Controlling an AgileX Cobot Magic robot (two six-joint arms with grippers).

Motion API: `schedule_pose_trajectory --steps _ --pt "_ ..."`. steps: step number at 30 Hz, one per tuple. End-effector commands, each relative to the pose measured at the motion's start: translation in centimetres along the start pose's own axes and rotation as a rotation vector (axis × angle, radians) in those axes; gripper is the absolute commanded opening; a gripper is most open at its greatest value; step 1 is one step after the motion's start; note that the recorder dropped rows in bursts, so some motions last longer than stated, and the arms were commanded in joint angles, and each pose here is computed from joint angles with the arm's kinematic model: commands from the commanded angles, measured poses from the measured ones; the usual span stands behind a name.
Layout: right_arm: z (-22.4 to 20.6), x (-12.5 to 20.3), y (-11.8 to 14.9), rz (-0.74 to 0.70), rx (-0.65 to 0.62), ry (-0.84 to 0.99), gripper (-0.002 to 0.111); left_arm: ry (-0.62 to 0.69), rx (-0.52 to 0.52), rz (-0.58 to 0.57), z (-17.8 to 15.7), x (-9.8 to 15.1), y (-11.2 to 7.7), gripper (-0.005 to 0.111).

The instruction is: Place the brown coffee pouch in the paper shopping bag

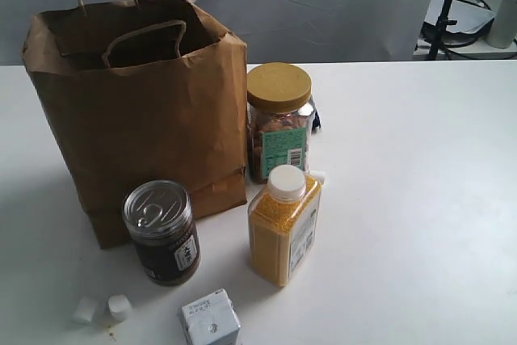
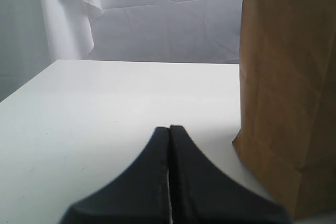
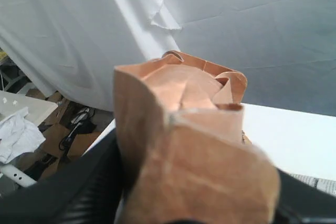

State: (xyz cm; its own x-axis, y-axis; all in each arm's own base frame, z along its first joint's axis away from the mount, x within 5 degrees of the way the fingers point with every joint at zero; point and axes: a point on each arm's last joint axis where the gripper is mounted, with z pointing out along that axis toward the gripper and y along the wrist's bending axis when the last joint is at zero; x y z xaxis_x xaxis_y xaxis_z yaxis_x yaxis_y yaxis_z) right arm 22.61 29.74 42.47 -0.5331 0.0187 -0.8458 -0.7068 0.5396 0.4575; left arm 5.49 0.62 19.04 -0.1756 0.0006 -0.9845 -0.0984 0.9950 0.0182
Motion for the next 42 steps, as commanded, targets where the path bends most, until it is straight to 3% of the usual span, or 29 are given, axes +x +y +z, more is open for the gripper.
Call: schedule_pose_trajectory --steps 1,13,20,23,26,28,31,33,36,42 --pt "3.5 -0.3 -0.1 -0.001 -0.013 -0.018 0.0 -0.004 -0.004 0.0 0.0 0.1 0.0 0.0" --pt "11.1 4.0 -3.3 0.044 0.03 0.14 0.0 -0.004 -0.004 0.0 0.0 0.1 0.0 0.0" --pt "11.2 3.9 -3.2 0.081 0.016 0.125 0.052 -0.004 -0.004 0.0 0.0 0.1 0.0 0.0" --pt "11.2 3.9 -3.1 0.095 0.011 0.123 0.056 -0.004 -0.004 0.0 0.0 0.1 0.0 0.0" --pt "11.0 3.7 -2.9 0.12 -0.003 0.119 0.056 -0.004 -0.004 0.0 0.0 0.1 0.0 0.0" --pt "10.4 3.1 -2.4 0.136 -0.019 0.102 0.049 -0.004 -0.004 0.0 0.0 0.1 0.0 0.0" --pt "8.3 1.4 -1.2 0.1 -0.047 0.064 0.023 -0.004 -0.004 0.0 0.0 0.1 0.0 0.0" --pt "6.5 0.2 -0.3 -0.004 -0.057 0.036 0.0 -0.004 -0.004 0.0 0.0 0.1 0.0 0.0" --pt "4.2 -0.9 0.3 -0.146 -0.017 0.037 0.0 -0.004 -0.004 0.0 0.0 0.1 0.0 0.0" --pt "1.2 -1.1 0.3 -0.281 0.081 0.137 0.0 -0.004 -0.004 0.0 0.0 0.1 0.0 0.0"
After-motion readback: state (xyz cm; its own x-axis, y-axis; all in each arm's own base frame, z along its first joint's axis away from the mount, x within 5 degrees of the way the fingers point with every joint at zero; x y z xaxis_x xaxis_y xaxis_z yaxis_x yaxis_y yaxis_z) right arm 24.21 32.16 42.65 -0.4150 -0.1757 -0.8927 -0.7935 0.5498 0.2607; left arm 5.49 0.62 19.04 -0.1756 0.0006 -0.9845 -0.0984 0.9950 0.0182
